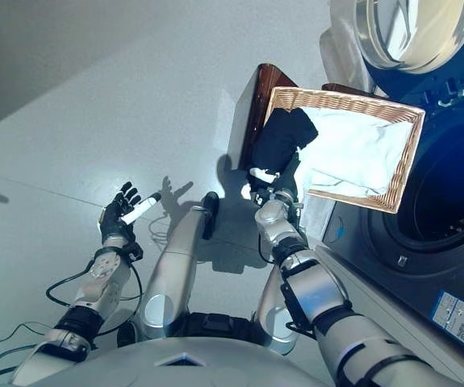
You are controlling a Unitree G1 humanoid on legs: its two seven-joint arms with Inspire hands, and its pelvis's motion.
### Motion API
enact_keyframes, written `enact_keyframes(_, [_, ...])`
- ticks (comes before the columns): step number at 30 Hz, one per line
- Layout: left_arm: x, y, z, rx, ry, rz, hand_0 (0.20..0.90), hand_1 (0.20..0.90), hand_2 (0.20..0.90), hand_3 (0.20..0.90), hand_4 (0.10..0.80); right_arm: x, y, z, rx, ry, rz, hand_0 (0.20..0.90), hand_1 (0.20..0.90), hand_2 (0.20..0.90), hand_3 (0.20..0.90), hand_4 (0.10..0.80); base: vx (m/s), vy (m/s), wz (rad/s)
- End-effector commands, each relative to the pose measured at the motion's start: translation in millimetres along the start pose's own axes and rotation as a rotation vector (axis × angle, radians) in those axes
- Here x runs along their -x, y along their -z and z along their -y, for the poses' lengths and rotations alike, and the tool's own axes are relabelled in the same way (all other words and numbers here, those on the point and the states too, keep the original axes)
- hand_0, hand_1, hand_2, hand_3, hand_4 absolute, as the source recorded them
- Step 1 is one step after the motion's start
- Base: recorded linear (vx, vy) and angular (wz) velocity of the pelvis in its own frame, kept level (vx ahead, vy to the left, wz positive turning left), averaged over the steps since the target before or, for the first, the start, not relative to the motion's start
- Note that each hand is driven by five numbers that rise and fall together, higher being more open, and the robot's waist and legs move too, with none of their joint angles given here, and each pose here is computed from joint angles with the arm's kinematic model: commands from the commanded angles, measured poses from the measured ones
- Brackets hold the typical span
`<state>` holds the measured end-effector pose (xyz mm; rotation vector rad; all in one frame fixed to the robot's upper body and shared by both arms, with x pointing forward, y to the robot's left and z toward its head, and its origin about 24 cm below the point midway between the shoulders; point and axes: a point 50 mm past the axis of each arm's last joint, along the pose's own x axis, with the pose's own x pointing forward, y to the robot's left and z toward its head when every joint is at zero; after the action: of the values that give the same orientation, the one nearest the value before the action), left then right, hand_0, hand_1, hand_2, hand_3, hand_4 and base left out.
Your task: Pick up the clothes and place them into the washing machine
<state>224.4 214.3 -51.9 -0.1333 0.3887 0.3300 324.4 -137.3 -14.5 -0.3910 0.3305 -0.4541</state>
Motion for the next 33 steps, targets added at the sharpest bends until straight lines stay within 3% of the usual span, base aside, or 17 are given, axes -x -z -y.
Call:
enact_keyframes(1, [5.8,-19.0,-7.8,0.018,0.002,0.127,0.900,0.900,0.900,0.900,0.800,-11.1,-31.3,8.7,-0.048,0.028,0.112,0.900,0.900,0.900,0.900,0.800,0.000,0.000,0.00])
enact_keyframes(15, [7.7,-15.4,-15.2,0.018,-0.004,0.106,0.900,0.900,0.900,0.900,0.800,-16.4,-28.5,11.3,-0.052,-0.017,0.079,0.900,0.900,0.900,0.900,0.800,0.000,0.000,0.00])
enact_keyframes(16, [8.1,-14.8,-16.0,0.019,-0.006,0.103,0.900,0.900,0.900,0.900,0.800,-16.4,-28.7,11.1,-0.050,-0.022,0.082,0.716,0.716,0.716,0.716,0.669,0.000,0.000,0.00])
enact_keyframes(17, [8.3,-14.3,-16.0,0.021,-0.005,0.101,0.900,0.900,0.900,0.900,0.800,-16.4,-28.9,11.1,-0.048,-0.024,0.085,0.590,0.590,0.590,0.590,0.578,0.000,0.000,0.00])
enact_keyframes(18, [8.4,-14.1,-16.2,0.021,-0.005,0.100,0.900,0.900,0.900,0.900,0.800,-16.3,-29.0,11.0,-0.047,-0.028,0.086,0.200,0.200,0.200,0.200,0.300,0.000,0.000,0.00])
enact_keyframes(33, [8.9,-14.1,-15.4,0.020,0.001,0.101,0.900,0.900,0.900,0.900,0.800,-17.9,-28.2,14.3,-0.046,-0.024,0.094,0.200,0.200,0.200,0.200,0.300,0.000,0.000,0.00])
